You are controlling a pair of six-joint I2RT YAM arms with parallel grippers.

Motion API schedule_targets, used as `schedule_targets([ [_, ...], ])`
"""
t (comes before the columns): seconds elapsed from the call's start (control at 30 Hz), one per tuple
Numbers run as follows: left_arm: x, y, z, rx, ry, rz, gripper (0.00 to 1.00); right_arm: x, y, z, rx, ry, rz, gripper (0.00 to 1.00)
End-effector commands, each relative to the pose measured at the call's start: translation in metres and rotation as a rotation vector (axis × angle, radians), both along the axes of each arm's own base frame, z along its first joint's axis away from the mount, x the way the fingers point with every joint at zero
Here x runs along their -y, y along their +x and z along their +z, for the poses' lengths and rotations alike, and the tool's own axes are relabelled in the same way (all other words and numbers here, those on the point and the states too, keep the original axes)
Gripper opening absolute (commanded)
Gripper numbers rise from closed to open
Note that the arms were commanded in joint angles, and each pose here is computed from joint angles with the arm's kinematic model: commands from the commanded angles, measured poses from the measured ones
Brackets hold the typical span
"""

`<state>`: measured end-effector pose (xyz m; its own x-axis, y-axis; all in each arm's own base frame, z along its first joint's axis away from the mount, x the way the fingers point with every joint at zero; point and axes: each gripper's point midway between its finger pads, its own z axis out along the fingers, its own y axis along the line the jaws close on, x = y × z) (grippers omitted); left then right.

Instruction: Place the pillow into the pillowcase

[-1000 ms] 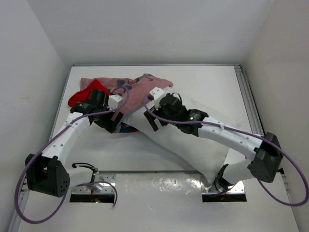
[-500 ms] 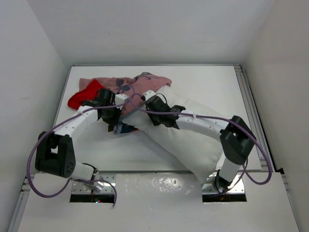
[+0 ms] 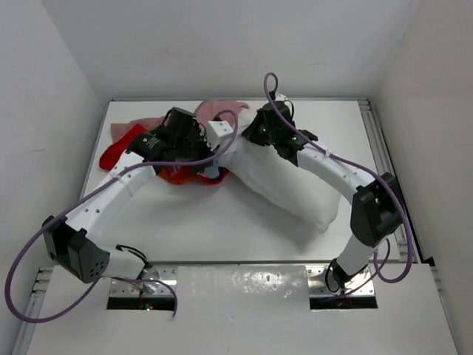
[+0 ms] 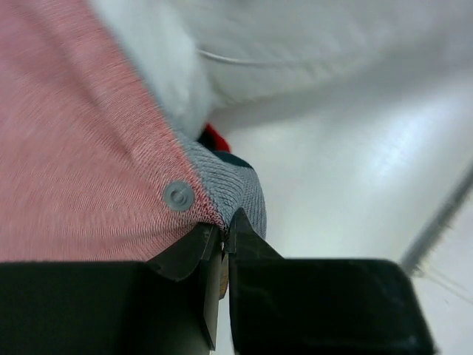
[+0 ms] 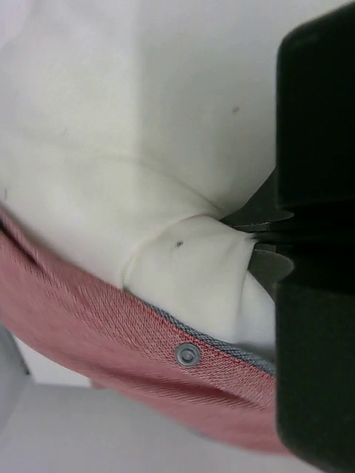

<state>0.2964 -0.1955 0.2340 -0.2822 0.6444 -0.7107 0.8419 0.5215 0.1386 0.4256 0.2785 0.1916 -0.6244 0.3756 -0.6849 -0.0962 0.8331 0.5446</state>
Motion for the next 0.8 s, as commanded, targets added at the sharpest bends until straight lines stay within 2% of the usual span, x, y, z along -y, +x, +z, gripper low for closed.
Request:
schedule_targets([
  [0.0,0.024,-0.041,-0.003,-0.126,-0.058,-0.164,0.0,-0.027,0.024,0.103,0.195,0.318,-0.151,0.0],
  [0.07,0.031,-0.039,0.004,-0.122,-0.084,-0.182,0.0,-0.027,0.019,0.093,0.169,0.346,-0.203,0.0],
  [0.13,0.047,-0.037,0.031,-0.102,-0.15,-0.237,0.0,-0.031,0.01,0.085,0.161,0.354,-0.218,0.0],
  [0.23,0.057,-0.029,0.057,-0.059,-0.196,-0.272,0.0,-0.037,-0.001,0.069,0.143,0.286,-0.215,0.0],
  [0.27,0.053,-0.015,0.059,-0.037,-0.212,-0.226,0.0,-0.04,-0.004,0.057,0.109,0.268,-0.206,0.0],
  [0.3,0.046,-0.01,0.042,-0.063,-0.197,-0.192,0.0,-0.038,-0.011,0.037,0.06,0.243,-0.198,0.0],
  [0.37,0.027,0.019,0.02,-0.054,-0.173,-0.054,0.0,-0.044,-0.021,0.029,0.026,0.291,-0.152,0.0],
  [0.47,0.022,0.019,-0.013,-0.108,-0.13,-0.031,0.03,-0.054,-0.043,0.005,-0.016,0.311,-0.048,0.0],
  [0.5,0.024,0.015,-0.019,-0.113,-0.11,-0.049,0.17,-0.06,-0.047,0.004,-0.019,0.313,-0.006,0.0],
  [0.57,0.028,-0.006,-0.036,-0.153,-0.028,-0.137,0.4,-0.064,-0.053,0.0,-0.015,0.262,0.091,0.0],
  [0.6,0.027,-0.012,-0.036,-0.167,-0.015,-0.16,0.61,-0.065,-0.062,-0.001,-0.047,0.247,0.155,0.0],
  [0.63,0.026,-0.016,-0.034,-0.171,-0.01,-0.177,0.67,-0.06,-0.066,-0.005,-0.048,0.205,0.189,0.04],
  [0.67,0.023,-0.02,-0.02,-0.152,-0.018,-0.206,0.77,-0.047,-0.065,-0.008,-0.061,0.174,0.187,0.32],
  [0.7,0.022,-0.019,-0.009,-0.13,-0.033,-0.213,0.82,-0.037,-0.069,0.008,-0.024,0.176,0.199,0.56],
  [0.73,0.017,-0.016,0.004,-0.11,-0.062,-0.212,0.86,-0.024,-0.07,0.005,-0.004,0.132,0.199,0.71],
  [0.77,0.017,-0.007,0.033,-0.043,-0.098,-0.208,0.88,-0.006,-0.064,0.012,0.024,0.111,0.168,0.79],
])
